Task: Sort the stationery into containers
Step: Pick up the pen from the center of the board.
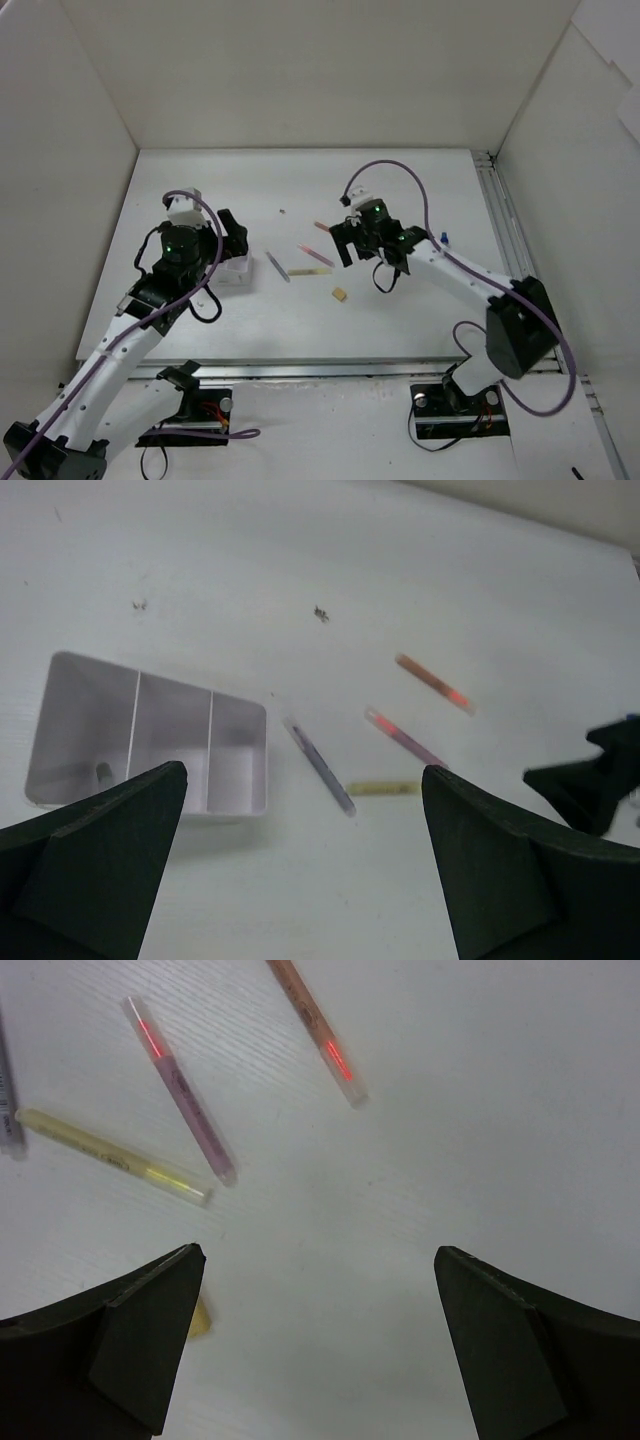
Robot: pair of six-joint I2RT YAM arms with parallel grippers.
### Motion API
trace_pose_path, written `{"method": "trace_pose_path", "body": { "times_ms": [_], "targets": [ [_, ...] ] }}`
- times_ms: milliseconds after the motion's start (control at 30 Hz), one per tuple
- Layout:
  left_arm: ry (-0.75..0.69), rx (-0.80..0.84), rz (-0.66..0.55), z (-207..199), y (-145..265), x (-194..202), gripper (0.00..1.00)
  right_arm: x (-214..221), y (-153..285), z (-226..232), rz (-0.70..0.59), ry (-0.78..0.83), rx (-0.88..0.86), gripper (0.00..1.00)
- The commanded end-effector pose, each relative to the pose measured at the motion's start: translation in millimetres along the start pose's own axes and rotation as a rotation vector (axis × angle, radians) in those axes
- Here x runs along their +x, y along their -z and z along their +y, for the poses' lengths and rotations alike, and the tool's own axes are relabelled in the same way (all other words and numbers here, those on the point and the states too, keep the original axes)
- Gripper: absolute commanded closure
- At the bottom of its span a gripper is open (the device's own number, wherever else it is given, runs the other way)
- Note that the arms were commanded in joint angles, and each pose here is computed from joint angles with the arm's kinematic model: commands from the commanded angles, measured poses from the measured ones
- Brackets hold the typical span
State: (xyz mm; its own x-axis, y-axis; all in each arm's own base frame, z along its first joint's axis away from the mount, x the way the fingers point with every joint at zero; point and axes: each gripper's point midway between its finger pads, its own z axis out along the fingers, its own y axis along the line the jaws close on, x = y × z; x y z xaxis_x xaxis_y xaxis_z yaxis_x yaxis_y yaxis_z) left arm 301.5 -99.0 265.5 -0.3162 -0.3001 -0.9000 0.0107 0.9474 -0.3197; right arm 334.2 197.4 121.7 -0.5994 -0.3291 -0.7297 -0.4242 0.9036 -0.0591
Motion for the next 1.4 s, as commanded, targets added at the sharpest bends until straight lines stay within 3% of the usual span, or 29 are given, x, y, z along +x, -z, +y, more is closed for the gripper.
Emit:
{"method": "trace_pose_path", "body": {
  "times_ms": [0, 133, 433, 700, 867, 900, 967, 1100, 1367],
  "targets": [
    [0.002, 0.149, 0.056, -19, 23, 14, 0.0, -40, -33, 21, -0.049, 0.121, -0.098, 0.02],
    [0.002, 0.102, 0.044, -2, 36, 22, 0.0, -45, -75, 14, 0.007, 0.073, -0.098, 0.02],
    [-0.009, 0.051, 0.001, 16, 54, 19, 0.0, -35, -135, 25, 0.108, -0.04, -0.31, 0.04],
    [-0.024, 0.013, -0.021, 23, 55, 13, 0.0, -10, -163, 1, 0.184, -0.048, -0.154, 0.07],
    [-0.025, -0.014, -0.027, 29, 55, 12, 0.0, 5, -167, 2, 0.227, 0.011, -0.08, 0.26],
    [-0.024, -0.023, -0.03, 30, 54, 12, 0.0, 7, -165, 8, 0.232, 0.036, -0.068, 0.37],
    [-0.026, -0.03, -0.031, 31, 54, 11, 0.0, 10, -163, 1, 0.237, 0.094, 0.022, 0.46],
    [-0.028, -0.033, -0.032, 31, 53, 10, 0.0, 11, -154, 11, 0.236, 0.156, 0.073, 0.74],
    [-0.041, -0.002, -0.022, 22, 49, 6, 0.0, -21, -119, 11, 0.149, 0.174, 0.058, 0.93]
  ]
}}
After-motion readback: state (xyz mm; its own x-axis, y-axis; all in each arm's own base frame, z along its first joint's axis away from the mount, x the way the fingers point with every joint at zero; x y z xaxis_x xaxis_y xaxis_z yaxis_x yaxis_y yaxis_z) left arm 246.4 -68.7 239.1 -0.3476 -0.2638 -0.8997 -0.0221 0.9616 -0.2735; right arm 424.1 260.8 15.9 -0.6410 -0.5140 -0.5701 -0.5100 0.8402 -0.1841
